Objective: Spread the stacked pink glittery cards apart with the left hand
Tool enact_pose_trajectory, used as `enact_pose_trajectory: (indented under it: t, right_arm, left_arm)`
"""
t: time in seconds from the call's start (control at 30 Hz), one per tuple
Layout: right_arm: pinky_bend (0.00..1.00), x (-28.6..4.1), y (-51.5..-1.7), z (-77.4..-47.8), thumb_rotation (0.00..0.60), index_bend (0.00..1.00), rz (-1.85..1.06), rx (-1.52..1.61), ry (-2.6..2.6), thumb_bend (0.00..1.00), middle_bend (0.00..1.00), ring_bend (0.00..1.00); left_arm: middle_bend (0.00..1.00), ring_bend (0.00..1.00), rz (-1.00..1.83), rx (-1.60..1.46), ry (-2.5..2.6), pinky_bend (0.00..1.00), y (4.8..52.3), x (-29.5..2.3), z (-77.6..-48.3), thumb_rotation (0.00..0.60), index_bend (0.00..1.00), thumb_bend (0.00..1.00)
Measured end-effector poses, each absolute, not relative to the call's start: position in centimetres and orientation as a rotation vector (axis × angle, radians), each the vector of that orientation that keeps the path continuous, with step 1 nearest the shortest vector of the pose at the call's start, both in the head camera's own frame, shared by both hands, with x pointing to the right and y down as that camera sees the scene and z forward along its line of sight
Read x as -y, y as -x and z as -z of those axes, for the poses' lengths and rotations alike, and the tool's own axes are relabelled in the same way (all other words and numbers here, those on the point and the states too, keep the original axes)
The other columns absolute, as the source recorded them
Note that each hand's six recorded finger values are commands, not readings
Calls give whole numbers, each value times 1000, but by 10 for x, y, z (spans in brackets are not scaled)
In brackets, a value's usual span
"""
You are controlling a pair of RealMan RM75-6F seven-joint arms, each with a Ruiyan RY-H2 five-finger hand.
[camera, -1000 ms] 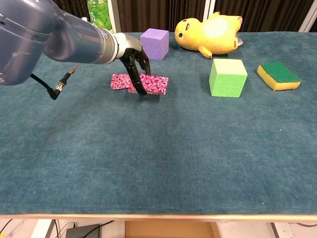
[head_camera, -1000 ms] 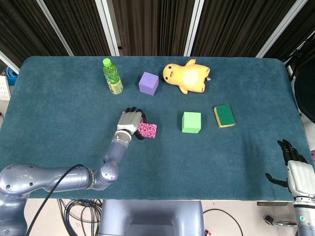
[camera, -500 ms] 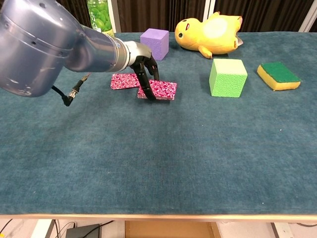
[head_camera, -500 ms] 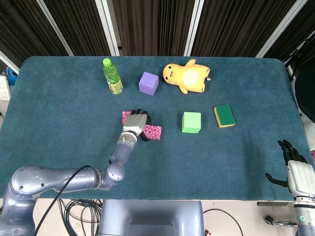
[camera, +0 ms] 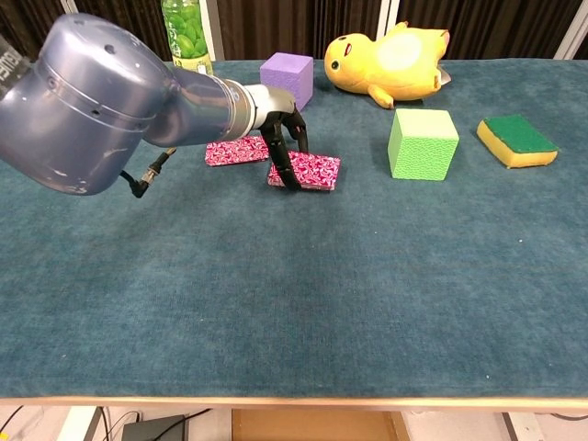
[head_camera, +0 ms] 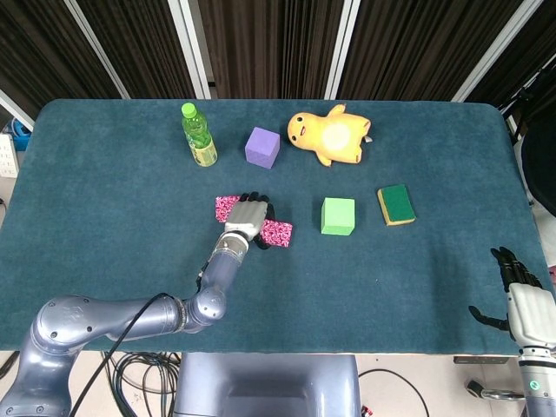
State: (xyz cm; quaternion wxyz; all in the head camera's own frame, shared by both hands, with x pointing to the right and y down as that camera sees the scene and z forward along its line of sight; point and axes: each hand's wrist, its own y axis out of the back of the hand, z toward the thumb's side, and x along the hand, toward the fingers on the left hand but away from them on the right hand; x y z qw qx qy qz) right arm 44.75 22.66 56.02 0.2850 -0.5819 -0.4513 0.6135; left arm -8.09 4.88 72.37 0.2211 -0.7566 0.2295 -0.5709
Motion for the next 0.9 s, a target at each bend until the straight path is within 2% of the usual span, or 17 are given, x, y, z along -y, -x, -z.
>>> enact_pose_trajectory:
  t: [0.3,0.5,0.9]
  right_arm:
    - [226,-226,-448,-560,600,77,-1643,1208,1554,154,50,125]
    - [226,-226,-448,-560,600,77,-1647,1214,1551,153,49,126]
    - [226,-226,-448,-561,600,77,-1650,1209,1551,153,50,126]
  left_arm:
    - [175,0,1561,-609,2072,0,79,-50,-727,600,436,150]
    - [173,0,1581,-576,2061,0,81,-52,-730,600,409,149]
    - [174,0,1572,-646,2042,0,86,-40,-723,600,415,149]
